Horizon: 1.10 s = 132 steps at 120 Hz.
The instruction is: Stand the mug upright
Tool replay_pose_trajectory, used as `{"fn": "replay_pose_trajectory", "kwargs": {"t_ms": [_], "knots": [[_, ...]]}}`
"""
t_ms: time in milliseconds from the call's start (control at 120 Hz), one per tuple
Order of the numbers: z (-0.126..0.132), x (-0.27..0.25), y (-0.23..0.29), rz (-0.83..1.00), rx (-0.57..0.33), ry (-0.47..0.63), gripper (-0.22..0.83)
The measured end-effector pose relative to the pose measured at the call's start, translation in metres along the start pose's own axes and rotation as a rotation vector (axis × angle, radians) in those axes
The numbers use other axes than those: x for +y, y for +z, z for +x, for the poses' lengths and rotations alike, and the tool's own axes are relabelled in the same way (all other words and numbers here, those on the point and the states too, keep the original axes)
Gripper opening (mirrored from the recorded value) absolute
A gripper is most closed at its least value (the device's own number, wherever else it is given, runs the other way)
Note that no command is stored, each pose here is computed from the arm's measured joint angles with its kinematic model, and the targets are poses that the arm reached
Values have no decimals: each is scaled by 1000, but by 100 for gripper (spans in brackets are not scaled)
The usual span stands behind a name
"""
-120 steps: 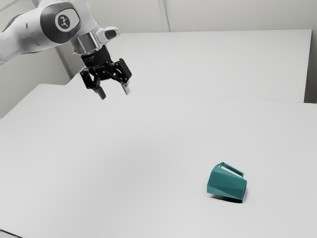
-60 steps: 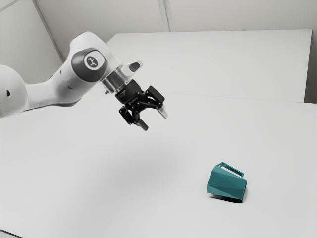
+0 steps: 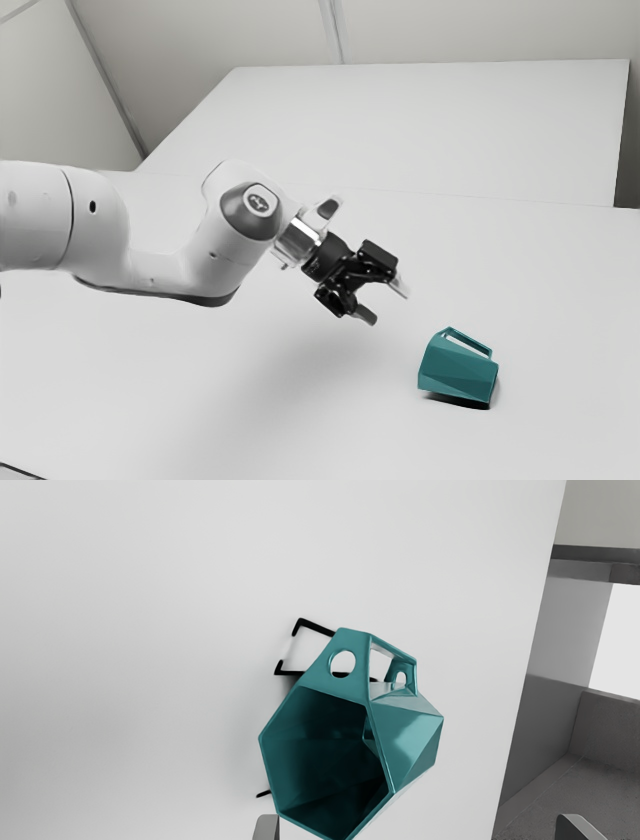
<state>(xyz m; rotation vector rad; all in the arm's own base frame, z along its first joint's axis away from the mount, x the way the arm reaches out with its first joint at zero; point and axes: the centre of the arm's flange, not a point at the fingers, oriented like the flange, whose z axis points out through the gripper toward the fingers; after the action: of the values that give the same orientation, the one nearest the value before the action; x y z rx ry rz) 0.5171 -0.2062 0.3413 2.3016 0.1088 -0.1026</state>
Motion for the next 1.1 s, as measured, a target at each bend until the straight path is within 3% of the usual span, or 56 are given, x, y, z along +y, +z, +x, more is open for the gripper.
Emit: {"fn": "replay_pose_trajectory", "kwargs": {"t_ms": [192,808,1100], "knots": [[10,-24,33,-83,-6,7,62],[-12,-13,90,-262,-72,166,61],[-9,-29,96,-320,-67,196,46]]}}
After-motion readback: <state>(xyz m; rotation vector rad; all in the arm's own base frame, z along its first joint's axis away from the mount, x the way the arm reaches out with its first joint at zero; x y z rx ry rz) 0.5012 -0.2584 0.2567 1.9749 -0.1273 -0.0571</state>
